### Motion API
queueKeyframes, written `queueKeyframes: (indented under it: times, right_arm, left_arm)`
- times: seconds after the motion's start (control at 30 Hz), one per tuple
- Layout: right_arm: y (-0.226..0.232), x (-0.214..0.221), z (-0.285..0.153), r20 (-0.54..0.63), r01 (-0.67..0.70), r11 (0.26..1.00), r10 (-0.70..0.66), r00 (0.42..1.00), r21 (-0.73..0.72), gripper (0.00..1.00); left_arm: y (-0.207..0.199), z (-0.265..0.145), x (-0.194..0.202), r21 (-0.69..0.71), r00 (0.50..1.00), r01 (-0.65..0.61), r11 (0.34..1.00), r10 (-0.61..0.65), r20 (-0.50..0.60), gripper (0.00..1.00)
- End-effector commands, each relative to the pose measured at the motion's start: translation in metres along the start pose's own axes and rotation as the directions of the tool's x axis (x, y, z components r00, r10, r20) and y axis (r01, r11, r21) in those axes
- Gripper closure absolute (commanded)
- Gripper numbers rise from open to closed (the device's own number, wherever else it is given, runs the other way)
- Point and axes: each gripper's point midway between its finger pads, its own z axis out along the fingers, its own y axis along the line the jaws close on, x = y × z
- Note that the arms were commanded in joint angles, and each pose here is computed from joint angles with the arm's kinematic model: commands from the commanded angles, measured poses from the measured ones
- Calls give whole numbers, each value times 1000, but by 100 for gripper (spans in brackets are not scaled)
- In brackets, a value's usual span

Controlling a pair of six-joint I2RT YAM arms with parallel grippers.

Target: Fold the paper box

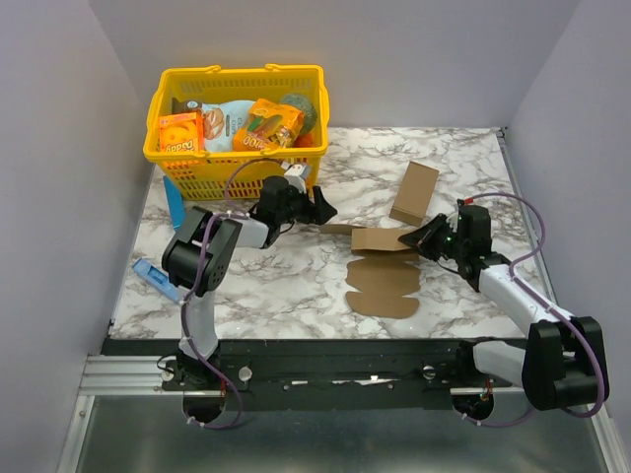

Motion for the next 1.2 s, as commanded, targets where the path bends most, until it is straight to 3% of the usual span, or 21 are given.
queueKeyframes:
  times: [0.0,0.47,0.77,1.17]
  right_arm:
    - [0,-4,-1,-1,10,1000,-10,1000,11,86]
    - [-1,-24,1,106,-67,997,63,992,32,85]
    - [-22,-21,6,151,-105,992,94,984,71,85]
    - [-31,-26,4,212,-144,987,125,969,75,86]
  left_arm:
    - [-27,5,14,147,996,-73,986,80,-42,21]
    - [-71,-7,58,292,989,-25,956,66,-130,26]
    - [-105,-7,66,346,987,-33,938,84,-135,27]
    - [-109,-37,83,266,995,-1,964,28,-96,27]
